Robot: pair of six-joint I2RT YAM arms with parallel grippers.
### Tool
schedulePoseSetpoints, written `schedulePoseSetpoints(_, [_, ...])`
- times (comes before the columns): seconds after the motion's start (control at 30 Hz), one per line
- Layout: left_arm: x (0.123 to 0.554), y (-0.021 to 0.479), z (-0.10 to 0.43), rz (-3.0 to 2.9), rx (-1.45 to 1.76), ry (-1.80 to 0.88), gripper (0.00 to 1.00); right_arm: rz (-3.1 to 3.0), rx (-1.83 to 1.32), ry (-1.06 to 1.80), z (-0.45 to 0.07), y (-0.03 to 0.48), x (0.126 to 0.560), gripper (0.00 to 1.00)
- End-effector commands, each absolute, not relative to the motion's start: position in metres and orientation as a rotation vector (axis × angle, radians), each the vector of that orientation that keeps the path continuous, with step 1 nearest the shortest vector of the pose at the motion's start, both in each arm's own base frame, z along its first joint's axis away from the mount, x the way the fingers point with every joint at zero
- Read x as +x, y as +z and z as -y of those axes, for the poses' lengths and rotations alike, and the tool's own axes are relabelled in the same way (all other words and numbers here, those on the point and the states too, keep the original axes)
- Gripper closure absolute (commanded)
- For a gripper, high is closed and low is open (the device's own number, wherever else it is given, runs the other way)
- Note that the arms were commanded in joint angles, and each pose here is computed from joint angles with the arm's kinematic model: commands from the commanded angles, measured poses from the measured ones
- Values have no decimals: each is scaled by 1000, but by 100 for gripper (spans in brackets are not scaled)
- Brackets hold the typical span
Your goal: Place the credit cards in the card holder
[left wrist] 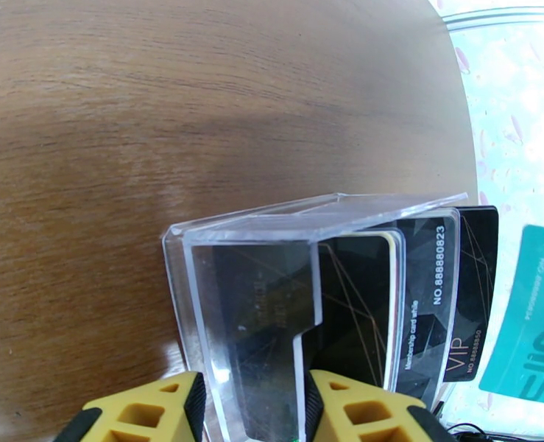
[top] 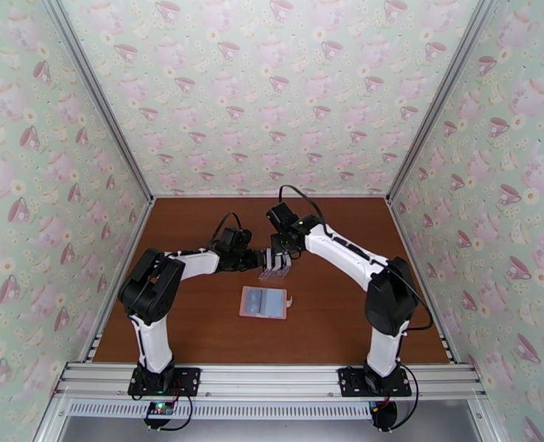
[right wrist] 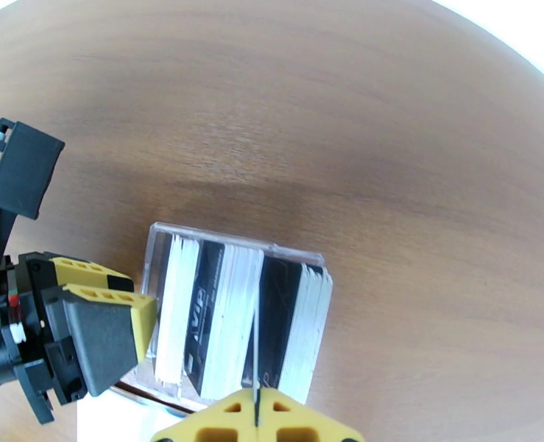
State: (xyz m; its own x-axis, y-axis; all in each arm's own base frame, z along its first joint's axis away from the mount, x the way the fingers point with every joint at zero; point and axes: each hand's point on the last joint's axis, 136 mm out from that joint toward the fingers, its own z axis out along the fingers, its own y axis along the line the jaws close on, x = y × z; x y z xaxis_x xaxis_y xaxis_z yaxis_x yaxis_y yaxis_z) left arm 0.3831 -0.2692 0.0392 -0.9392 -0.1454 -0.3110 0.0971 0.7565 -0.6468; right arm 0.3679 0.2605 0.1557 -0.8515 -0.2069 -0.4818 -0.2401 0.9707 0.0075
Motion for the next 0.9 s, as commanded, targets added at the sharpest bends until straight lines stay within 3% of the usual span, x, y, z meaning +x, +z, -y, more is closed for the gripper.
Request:
schedulePoseSetpoints(0.0, [380,44,269,-2610,-33,-1011,58,-2576,-253,134,-253,181,360,100])
schedulePoseSetpoints(0.43, [374,89,258,-2537,35,-916,56,-2498,-19,666,-261,213,303,100])
schedulePoseSetpoints(0.63, [367,107,248,-2523,49,-840,56,-2469,198,903,-263,207,285,100])
schedulePoseSetpoints(0.87, [331,96,236,-2580,89,-750,56,-2492,195,970,-257,187,263,100])
